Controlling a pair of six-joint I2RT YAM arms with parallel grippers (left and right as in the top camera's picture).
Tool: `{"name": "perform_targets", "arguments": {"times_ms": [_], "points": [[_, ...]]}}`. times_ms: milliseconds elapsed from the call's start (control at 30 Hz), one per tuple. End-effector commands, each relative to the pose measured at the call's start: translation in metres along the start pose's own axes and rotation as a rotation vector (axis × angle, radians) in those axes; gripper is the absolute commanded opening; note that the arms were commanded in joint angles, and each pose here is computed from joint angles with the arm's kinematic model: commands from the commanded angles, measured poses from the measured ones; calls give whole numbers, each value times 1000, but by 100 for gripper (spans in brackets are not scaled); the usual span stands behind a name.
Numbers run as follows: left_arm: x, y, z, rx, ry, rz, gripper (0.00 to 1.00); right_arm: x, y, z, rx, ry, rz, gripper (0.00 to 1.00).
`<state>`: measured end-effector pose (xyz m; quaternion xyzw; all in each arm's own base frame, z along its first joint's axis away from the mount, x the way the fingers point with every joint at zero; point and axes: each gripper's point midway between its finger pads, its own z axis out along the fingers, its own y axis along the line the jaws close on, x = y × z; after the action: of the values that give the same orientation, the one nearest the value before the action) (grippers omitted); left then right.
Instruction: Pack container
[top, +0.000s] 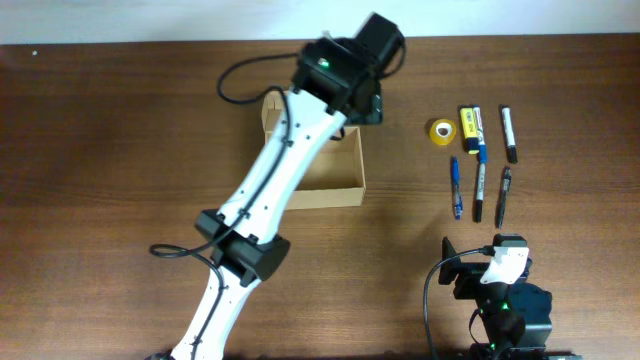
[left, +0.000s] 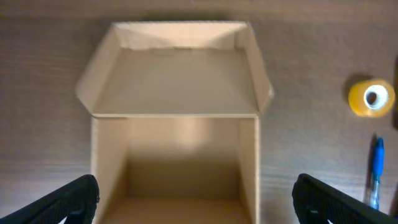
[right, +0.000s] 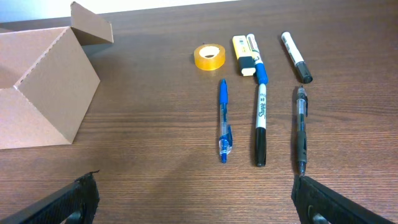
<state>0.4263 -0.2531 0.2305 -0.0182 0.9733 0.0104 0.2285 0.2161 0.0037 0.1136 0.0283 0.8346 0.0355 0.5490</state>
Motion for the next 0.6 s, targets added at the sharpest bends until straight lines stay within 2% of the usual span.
{"name": "perform_targets", "arguments": {"times_ms": [0,300,467,567], "points": [[-33,48,-32,-25,-97,-48,100,1,-1,1,1,-1,10,99],[-76,185,-94,-91,-238,-235,100,0,-2,1,10,-5,9,99],[-82,247,-98,-137,-241,-304,100,-5,3,-1,-18,-18,8,99],[-80,269,-90,-173,-214,-336,100,-28,4,-12,-16,-55,4,99]]}}
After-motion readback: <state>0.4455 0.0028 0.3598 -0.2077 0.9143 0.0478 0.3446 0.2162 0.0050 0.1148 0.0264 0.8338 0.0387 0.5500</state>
